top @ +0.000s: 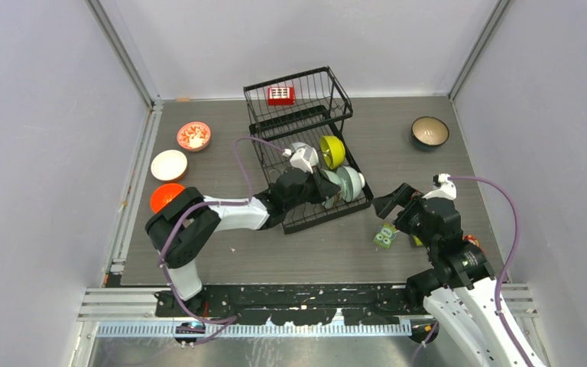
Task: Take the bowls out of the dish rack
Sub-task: Pick up the bowl from the dish rack.
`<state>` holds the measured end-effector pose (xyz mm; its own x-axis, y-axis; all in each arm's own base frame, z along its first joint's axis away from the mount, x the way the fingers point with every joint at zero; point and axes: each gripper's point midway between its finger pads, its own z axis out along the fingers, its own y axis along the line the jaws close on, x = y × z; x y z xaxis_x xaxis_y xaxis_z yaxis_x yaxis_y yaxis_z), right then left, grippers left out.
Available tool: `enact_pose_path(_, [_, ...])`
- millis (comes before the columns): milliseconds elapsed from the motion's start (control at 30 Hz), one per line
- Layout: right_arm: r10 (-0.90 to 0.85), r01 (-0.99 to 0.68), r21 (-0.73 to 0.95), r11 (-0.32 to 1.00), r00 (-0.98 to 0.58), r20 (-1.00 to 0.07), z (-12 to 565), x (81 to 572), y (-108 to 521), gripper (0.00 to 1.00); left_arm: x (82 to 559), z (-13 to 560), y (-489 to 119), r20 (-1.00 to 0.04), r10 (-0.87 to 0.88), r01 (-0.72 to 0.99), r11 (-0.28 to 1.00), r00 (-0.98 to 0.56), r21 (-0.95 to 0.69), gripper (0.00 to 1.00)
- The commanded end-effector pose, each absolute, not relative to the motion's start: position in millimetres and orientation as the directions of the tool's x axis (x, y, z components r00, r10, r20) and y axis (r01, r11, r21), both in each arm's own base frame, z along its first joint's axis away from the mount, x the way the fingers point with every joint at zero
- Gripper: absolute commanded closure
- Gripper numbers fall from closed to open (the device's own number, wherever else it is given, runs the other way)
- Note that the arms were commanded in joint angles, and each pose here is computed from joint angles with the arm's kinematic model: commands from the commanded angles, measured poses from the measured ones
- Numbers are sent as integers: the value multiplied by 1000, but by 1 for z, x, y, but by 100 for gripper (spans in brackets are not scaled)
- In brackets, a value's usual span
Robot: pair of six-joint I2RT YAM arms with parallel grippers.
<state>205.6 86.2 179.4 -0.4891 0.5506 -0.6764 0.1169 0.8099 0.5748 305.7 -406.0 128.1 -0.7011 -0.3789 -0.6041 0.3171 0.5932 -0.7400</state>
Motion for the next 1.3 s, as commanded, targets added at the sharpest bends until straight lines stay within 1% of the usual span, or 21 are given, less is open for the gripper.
enact_pose_path(0, [553,104,574,812,-454,-699,188,209,84,0,312,168,-404,-631,-442,406,504,-637,-763,100])
enact_pose_path(600, [558,99,581,808,-448,-699,189,206,83,1,312,190,-397,-566,-516,471,317,-642,-823,100])
enact_pose_path(733, [561,92,587,804,-444,-699,189,205,83,1,311,192,-397,-567,-515,490,293,-642,-821,100])
enact_pose_path(900, [556,94,581,808,-448,-701,190,206,83,1,311,195,-394,-542,-533,487,256,-650,-835,100])
enact_pose_path(1267, [558,93,583,807,-446,-700,190,206,83,0,309,209,-384,-551,-543,515,236,-634,-824,100])
